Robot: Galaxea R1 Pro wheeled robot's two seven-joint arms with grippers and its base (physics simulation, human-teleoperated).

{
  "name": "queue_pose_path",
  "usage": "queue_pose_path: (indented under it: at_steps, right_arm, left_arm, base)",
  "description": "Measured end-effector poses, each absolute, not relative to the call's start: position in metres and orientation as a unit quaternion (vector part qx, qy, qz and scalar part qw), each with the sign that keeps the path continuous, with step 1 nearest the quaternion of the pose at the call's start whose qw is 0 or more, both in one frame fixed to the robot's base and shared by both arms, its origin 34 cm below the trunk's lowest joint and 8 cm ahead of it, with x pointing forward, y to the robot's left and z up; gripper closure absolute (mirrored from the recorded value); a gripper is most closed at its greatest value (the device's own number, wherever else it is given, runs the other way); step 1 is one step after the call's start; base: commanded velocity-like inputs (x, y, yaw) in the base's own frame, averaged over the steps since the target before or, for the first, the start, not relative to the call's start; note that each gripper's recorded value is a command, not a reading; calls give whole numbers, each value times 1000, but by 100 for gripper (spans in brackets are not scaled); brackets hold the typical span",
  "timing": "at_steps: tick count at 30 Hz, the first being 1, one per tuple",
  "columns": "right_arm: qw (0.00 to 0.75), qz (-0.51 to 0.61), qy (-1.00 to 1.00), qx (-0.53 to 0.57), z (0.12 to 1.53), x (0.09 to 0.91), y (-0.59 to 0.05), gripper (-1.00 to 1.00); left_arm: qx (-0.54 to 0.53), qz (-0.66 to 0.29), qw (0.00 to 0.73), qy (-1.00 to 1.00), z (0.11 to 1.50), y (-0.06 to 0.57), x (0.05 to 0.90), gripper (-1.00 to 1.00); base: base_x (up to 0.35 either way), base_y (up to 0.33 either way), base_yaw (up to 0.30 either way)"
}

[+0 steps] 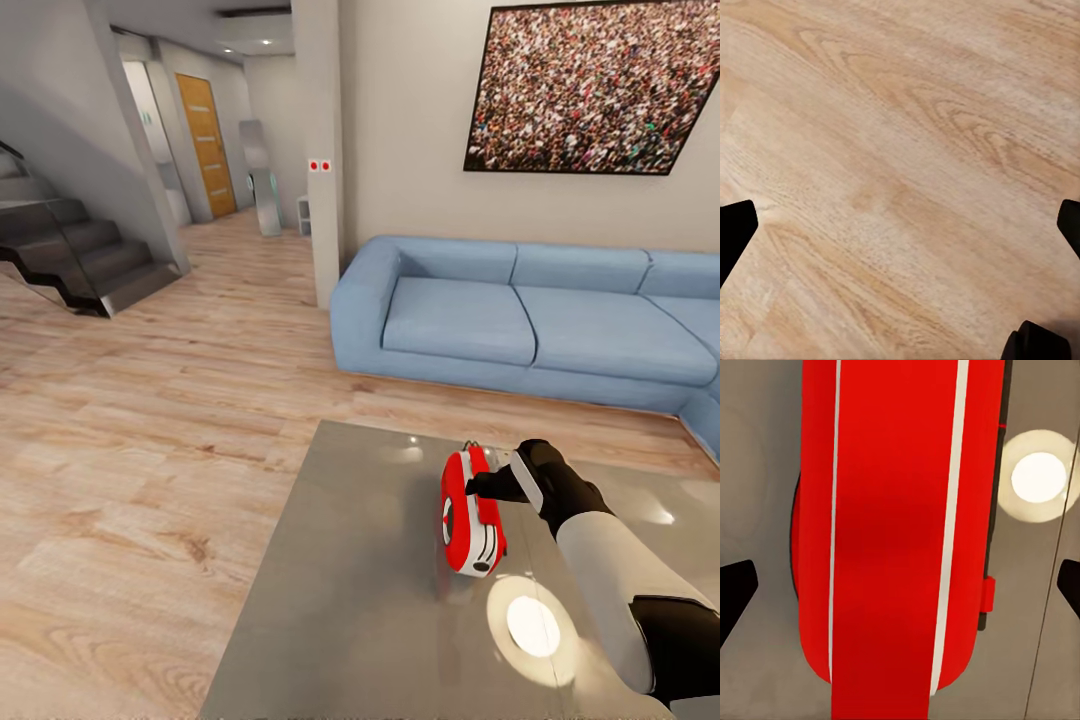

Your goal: Turn on the radio receiver that's on the table in the living room.

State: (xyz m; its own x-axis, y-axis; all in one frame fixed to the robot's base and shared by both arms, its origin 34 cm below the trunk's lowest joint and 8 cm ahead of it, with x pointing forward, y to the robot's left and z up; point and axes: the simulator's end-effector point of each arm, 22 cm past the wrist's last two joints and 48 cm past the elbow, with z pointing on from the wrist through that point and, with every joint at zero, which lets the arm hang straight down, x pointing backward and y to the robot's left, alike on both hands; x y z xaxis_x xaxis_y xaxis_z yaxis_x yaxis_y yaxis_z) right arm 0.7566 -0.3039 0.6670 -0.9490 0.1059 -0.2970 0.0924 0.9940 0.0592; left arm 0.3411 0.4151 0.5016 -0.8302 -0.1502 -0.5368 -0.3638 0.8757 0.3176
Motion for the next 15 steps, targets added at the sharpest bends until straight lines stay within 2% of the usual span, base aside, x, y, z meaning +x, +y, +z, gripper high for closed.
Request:
queue_pose_path:
  at_steps: [15]
  right_arm:
    - [141,22,989,51,653,753,-304,-100]
  left_arm:
    - [-136,209,246,937,497,415,334,-100]
  base:
    - [0,0,0]
